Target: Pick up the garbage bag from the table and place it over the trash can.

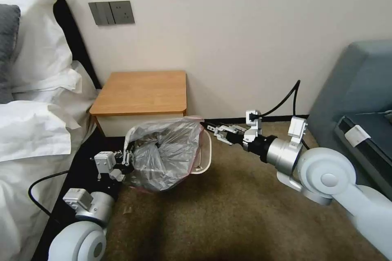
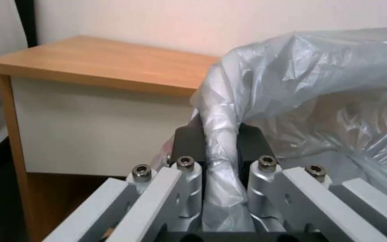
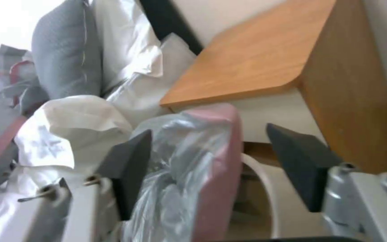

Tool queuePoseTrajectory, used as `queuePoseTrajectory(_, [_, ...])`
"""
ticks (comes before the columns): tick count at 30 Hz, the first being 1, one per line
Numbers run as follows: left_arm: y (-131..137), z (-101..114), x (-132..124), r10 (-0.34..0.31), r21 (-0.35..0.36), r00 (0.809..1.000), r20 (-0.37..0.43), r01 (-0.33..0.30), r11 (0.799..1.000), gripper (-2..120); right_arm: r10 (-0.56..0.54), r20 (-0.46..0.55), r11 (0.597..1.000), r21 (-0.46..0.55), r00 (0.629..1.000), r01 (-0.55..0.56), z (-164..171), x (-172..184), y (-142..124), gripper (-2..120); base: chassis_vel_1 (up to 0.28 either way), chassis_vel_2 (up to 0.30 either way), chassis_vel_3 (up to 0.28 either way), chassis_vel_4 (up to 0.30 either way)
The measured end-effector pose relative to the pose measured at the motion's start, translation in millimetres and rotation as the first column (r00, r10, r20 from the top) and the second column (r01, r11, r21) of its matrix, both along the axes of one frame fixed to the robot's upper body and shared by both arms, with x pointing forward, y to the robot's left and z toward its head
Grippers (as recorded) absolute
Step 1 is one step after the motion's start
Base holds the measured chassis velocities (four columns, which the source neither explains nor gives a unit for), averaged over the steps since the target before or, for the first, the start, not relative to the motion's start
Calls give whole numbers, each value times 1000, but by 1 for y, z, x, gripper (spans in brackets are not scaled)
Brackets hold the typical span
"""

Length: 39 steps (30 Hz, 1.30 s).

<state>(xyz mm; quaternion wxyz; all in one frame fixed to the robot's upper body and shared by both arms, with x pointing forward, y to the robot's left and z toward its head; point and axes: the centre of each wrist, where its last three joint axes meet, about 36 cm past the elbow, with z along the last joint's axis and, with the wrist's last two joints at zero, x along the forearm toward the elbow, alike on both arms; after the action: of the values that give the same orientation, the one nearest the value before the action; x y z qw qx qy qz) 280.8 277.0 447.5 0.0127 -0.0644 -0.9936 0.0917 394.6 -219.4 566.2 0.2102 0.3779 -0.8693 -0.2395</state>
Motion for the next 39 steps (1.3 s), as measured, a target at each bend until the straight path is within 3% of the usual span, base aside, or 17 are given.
queuePoseTrajectory(8, [0, 3, 0, -6, -7, 1000, 11, 6, 1000, 9, 11, -13, 1000, -6, 1000, -11, -6, 12, 16, 99, 0, 0, 0, 0])
queuePoseTrajectory(13, [1, 3, 0, -6, -9, 1000, 13, 6, 1000, 9, 13, -8, 1000, -1, 1000, -13, -9, 16, 23, 97, 0, 0, 0, 0])
queuePoseTrajectory(14, [1, 4, 0, -6, -10, 1000, 13, 6, 1000, 9, 12, -4, 1000, 2, 1000, -12, -9, 16, 25, 91, 0, 0, 0, 0])
queuePoseTrajectory(16, [1, 4, 0, -6, -10, 1000, 13, 6, 1000, 9, 12, -3, 1000, 3, 1000, -12, -9, 16, 25, 91, 0, 0, 0, 0])
queuePoseTrajectory(19, [2, 4, 0, -6, -14, 1000, 16, 7, 1000, 9, 6, 4, 1000, 6, 1000, -6, -10, 16, 26, 71, 0, 0, 0, 0])
queuePoseTrajectory(25, [1, 5, 1, -7, -16, 1000, 18, 7, 1000, 9, 5, 6, 1000, 8, 1000, -5, -11, 16, 27, 56, 0, 0, 0, 0])
queuePoseTrajectory(26, [1, 5, 1, -6, -17, 1000, 18, 7, 1000, 9, 4, 10, 1000, 8, 1000, -5, -11, 16, 28, 47, 0, 0, 0, 0])
queuePoseTrajectory(32, [0, 5, 0, -5, -22, 1000, 14, 5, 1000, 9, -6, 27, 1000, 14, 1000, 6, -9, 19, 27, 25, 0, 0, 0, 0])
queuePoseTrajectory(36, [0, 5, 0, -5, -22, 1000, 14, 6, 1000, 9, -8, 32, 1000, 15, 999, 8, -8, 20, 26, 17, 0, 0, 0, 0])
queuePoseTrajectory(39, [-1, 5, 0, -8, -23, 1000, 14, 8, 1000, 9, -17, 38, 1000, 15, 999, 17, -6, 20, 25, 0, 0, 0, 0, 0])
